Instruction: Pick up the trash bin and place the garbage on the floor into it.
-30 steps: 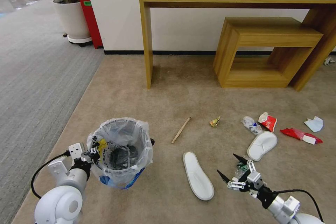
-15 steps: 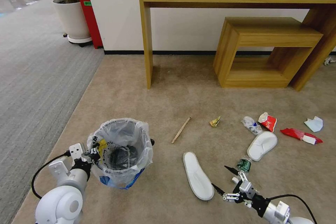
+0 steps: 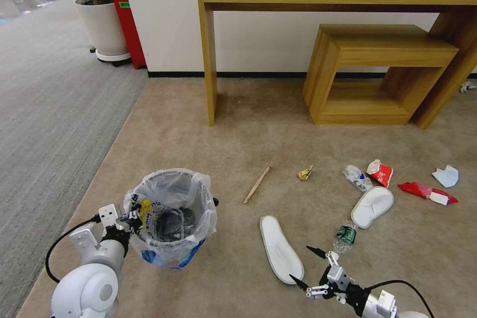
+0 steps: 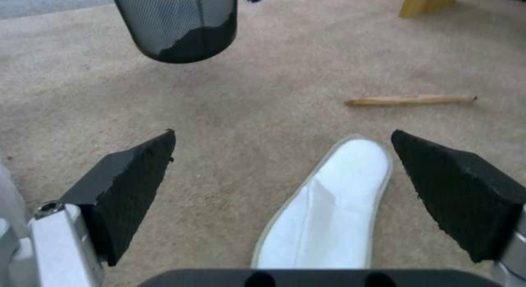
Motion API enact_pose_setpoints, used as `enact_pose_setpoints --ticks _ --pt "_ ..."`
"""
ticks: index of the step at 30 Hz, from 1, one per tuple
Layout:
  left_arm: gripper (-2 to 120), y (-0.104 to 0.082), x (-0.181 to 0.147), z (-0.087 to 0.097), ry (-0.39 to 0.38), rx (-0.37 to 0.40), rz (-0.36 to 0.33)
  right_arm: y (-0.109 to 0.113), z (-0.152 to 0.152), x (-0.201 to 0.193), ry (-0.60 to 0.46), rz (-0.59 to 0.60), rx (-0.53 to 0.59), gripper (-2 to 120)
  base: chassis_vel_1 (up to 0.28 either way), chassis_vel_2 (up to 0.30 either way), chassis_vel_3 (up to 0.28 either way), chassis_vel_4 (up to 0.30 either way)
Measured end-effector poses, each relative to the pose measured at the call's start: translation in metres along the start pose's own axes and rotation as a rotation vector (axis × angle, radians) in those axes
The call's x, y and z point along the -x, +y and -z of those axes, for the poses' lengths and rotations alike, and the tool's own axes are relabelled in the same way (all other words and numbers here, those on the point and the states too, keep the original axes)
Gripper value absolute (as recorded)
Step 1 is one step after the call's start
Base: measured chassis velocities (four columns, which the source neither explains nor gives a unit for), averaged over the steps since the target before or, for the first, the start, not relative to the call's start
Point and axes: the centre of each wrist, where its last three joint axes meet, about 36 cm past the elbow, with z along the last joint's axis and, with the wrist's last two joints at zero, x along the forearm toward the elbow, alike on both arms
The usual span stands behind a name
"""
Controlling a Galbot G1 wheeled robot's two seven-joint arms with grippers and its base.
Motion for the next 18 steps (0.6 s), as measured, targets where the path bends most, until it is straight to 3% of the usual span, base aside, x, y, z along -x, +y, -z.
enact_pose_setpoints --ticks 9,18 --pt "3 -0.001 0.000 -0.002 0.003 -0.003 0.005 0.013 -0.007 0.012 0.023 -0.042 0.047 100 0.000 0.000 0.000 0.000" --pt "3 0.000 0.000 -0.002 0.002 -0.005 0.007 0.008 -0.010 0.013 0.051 -0.050 0.051 100 0.000 0.000 0.000 0.000"
